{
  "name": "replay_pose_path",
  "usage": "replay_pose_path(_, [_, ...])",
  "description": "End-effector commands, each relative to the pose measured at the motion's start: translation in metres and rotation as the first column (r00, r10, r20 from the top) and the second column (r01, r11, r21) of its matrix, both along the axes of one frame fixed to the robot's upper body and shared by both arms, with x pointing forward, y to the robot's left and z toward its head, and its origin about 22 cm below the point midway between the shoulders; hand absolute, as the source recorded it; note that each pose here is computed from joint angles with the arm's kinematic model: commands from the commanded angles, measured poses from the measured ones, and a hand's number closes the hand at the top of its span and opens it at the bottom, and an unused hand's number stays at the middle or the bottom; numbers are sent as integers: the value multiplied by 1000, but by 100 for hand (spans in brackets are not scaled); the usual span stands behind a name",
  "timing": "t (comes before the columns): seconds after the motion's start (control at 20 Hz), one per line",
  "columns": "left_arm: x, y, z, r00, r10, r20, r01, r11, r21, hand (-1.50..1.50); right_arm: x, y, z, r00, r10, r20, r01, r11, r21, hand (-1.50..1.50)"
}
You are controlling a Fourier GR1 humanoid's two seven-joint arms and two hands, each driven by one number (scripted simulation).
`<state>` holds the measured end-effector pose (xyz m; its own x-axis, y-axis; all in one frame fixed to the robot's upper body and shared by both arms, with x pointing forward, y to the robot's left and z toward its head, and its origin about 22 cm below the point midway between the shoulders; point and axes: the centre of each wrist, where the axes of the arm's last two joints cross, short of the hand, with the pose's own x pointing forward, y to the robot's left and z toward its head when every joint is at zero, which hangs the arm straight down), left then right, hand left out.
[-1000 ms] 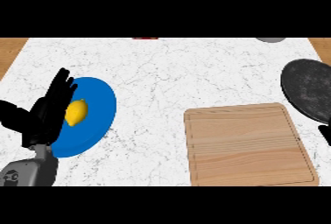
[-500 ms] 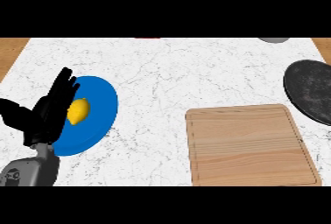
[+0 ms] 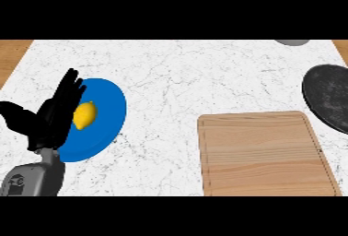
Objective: Pick the squash from the cutting board and place it in the pan
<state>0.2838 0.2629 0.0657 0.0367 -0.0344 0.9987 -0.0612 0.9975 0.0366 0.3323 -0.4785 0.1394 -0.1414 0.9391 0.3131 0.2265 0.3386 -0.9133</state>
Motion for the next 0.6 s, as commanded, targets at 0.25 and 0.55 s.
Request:
replay_pose_path(0.25, [4, -1, -1, 1000, -8, 7, 8, 1000, 5, 0, 8, -10, -57, 997, 7, -81, -12, 998, -58, 150])
replay_pose_path(0.55, [5, -17, 1, 999, -40, 8, 40, 999, -1, 0, 16, 3, -76, 948, -145, -282, 173, 982, 77, -150])
